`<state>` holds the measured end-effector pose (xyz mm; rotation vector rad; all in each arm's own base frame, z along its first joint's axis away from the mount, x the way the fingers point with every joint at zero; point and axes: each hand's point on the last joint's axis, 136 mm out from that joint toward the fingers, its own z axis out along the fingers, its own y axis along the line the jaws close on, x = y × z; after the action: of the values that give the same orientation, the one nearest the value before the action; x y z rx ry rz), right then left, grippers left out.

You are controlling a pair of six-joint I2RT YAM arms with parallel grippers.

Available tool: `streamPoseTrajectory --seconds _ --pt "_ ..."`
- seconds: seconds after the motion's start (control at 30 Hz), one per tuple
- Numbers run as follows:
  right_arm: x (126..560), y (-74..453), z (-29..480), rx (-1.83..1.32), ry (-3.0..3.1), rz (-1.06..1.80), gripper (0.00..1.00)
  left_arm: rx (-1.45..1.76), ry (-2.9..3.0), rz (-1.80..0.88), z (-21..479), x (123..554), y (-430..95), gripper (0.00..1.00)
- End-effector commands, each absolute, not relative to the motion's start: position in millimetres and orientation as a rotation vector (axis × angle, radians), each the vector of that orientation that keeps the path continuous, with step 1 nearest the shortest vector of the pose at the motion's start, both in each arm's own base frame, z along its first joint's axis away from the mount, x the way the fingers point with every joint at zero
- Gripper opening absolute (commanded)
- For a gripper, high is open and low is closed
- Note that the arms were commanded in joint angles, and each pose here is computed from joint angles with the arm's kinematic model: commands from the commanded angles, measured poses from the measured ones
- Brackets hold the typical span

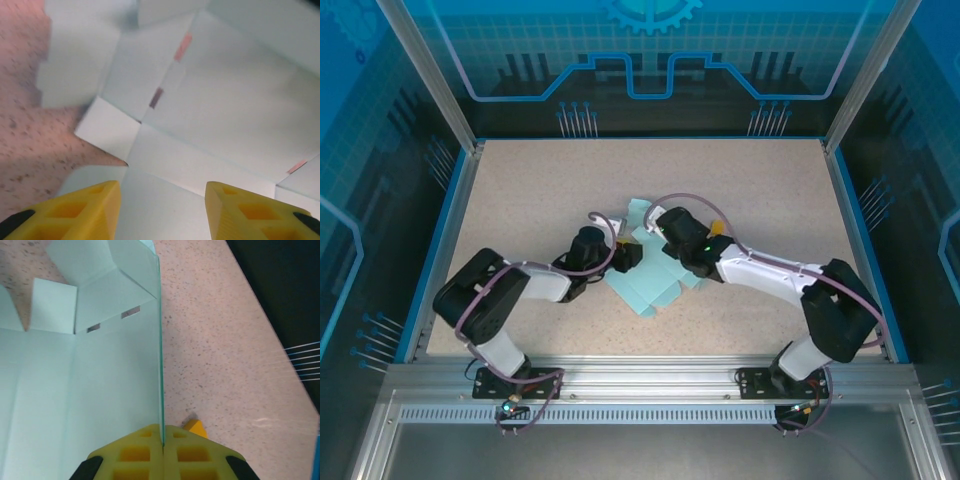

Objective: Fold the paper box

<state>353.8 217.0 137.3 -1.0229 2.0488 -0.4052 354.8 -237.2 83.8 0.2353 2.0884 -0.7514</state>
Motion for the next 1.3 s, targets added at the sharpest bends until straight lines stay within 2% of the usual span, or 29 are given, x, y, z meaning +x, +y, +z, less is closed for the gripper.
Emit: streamPoseTrajectory --seconds 0.0,0.33,0.77,1.27 --pt "345.0 226.1 145.7 -1.062 2.094 -0.181 0.04 0.249 2.069 -0.767 102.9 351.3 -229.4 0.52" --pt "357.6 216.5 154.3 -1.077 2.118 0.026 0.04 0.326 2.016 -0.82 147.0 372.6 -228.8 0.59" --pt "371.5 211.3 155.5 -1.084 2.141 0.151 0.03 0.382 2.069 -1.018 159.5 404.7 -247.6 0.62" --pt "374.6 219.8 151.3 -1.088 2.141 0.175 0.03 0.395 2.088 -1.066 156.4 426.1 -258.0 0.62"
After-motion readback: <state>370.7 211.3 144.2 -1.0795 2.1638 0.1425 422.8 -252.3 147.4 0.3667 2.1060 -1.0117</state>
